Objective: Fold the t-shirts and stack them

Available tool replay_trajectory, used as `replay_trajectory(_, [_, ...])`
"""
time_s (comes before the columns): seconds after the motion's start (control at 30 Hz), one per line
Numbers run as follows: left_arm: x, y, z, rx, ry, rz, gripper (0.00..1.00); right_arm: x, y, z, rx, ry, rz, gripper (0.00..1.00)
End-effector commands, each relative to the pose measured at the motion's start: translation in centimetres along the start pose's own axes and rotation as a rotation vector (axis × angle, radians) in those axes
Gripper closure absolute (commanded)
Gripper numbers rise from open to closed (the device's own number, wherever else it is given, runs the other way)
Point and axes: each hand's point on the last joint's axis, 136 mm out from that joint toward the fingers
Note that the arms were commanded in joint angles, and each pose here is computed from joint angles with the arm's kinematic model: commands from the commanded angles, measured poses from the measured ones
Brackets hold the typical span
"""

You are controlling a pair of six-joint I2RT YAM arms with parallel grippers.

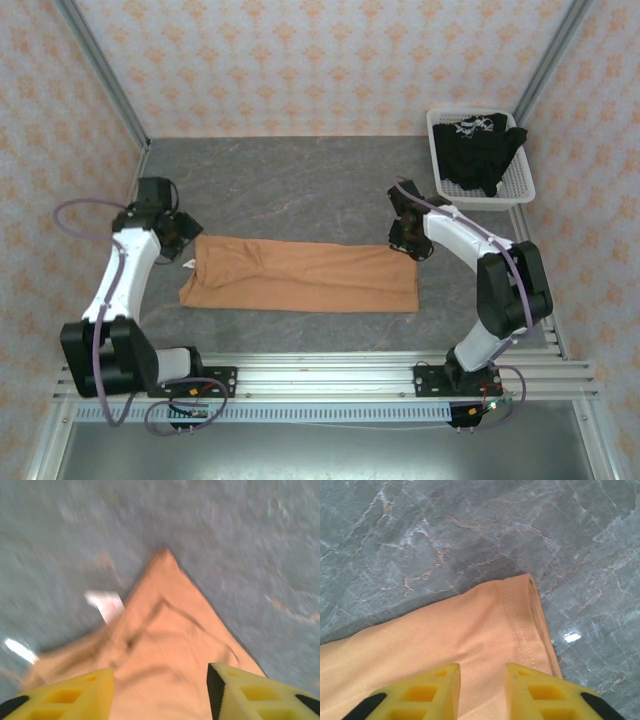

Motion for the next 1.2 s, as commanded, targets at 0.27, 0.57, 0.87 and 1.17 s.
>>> replay_trajectory(0.27, [-7.2,-8.3,-0.2,0.254,0.140,0.217,0.66,-3.9,-0.3,-1.0,0.064,-0.112,0.113,0.83])
replay_trajectory(0.57, [-11.9,-5.5,-2.3,0.067,0.251,0.304,0.67,-4.2,-1.2,-5.4,-0.073,-0.254,0.118,0.85])
replay_trajectory(0.87, [-18.2,2.3,-15.5,-0.155,0.121,0.275,0.66,-3.1,-7.7,-7.6,-0.287,-0.246,0.137,0.84])
replay_trajectory(1.17, [-22.0,3.6,-31.1,-0.200,-0.218,0.158,0.65,-3.6,-16.9,-4.1,-0.602,-0.084,0.263,0.81])
Point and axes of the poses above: each hand's point on the last joint's axis, 136 mm out from that joint toward the fingers, its own x axis back along the fingers, its own z axis along the line the jaws close on, y = z × x, and after that the axes turned 8 degrees about -x, right-handed
